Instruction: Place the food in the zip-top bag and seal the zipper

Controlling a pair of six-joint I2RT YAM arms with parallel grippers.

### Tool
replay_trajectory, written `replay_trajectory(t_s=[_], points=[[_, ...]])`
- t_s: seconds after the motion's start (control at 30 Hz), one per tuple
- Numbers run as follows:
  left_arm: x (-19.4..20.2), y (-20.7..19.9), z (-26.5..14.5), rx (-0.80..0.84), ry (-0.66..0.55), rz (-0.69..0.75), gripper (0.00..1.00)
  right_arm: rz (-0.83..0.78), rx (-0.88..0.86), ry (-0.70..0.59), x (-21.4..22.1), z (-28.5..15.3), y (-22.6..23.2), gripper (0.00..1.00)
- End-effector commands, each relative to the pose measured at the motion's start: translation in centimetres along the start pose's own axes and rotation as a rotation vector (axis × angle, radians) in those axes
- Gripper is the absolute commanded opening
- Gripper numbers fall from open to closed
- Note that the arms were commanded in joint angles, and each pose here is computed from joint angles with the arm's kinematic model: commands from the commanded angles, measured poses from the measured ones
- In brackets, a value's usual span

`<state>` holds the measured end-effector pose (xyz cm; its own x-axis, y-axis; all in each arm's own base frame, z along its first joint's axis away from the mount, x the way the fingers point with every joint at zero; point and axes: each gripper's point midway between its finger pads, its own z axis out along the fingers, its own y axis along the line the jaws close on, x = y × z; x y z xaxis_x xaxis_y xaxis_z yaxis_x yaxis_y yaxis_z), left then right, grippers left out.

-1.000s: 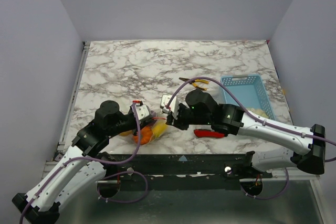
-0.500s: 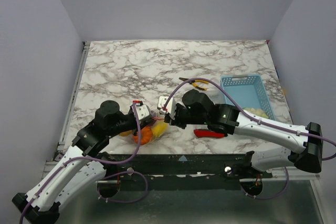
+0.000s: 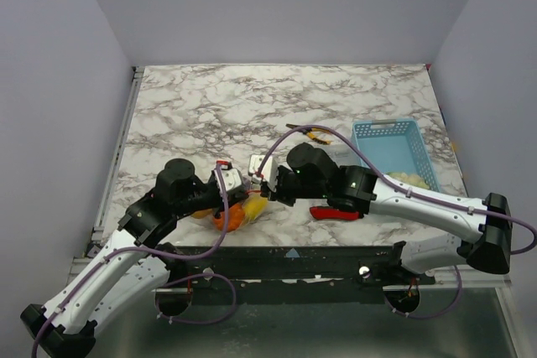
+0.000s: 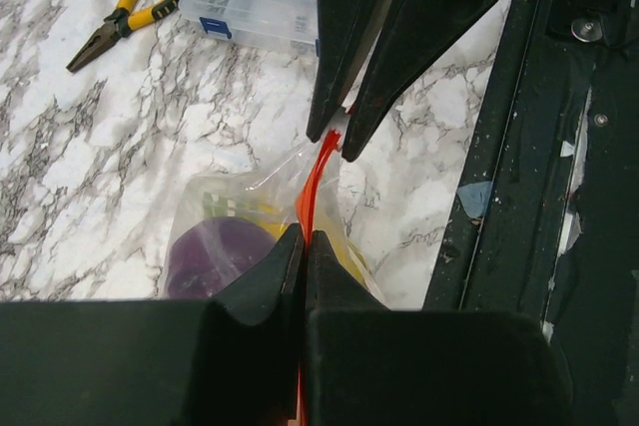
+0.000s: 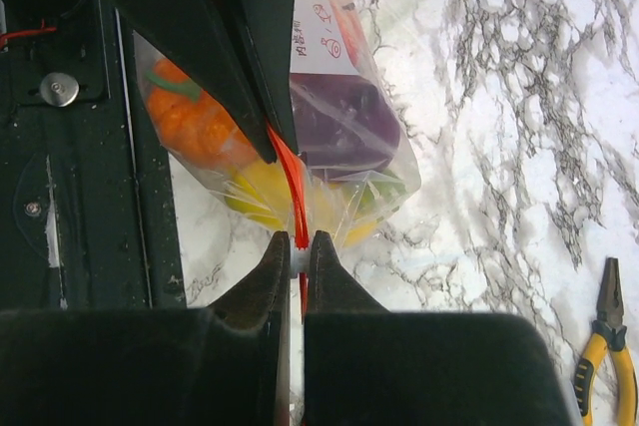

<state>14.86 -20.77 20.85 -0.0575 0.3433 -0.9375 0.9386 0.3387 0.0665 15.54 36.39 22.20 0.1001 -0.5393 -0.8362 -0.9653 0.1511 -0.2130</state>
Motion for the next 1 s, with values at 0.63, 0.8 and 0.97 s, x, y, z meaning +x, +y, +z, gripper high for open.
replay_trajectory(t_s=[0.63,0.8,0.97], points=[[-1.7,-1.0,-0.7,0.032,-0.085,0.038,0.00,-0.026,-0.032,-0.225,-4.6,-0.5,0.7,0.00],[-1.7,-1.4,-0.5,0.061,-0.079,0.030,0.00,-0.044,-0.112,-0.219,-4.8,0.4,1.8,0.00],[-1.7,-1.6,-0.5,0.074,-0.080,0.027,0.00,-0.069,-0.172,-0.246,-6.3,1.1,2.4,0.00]])
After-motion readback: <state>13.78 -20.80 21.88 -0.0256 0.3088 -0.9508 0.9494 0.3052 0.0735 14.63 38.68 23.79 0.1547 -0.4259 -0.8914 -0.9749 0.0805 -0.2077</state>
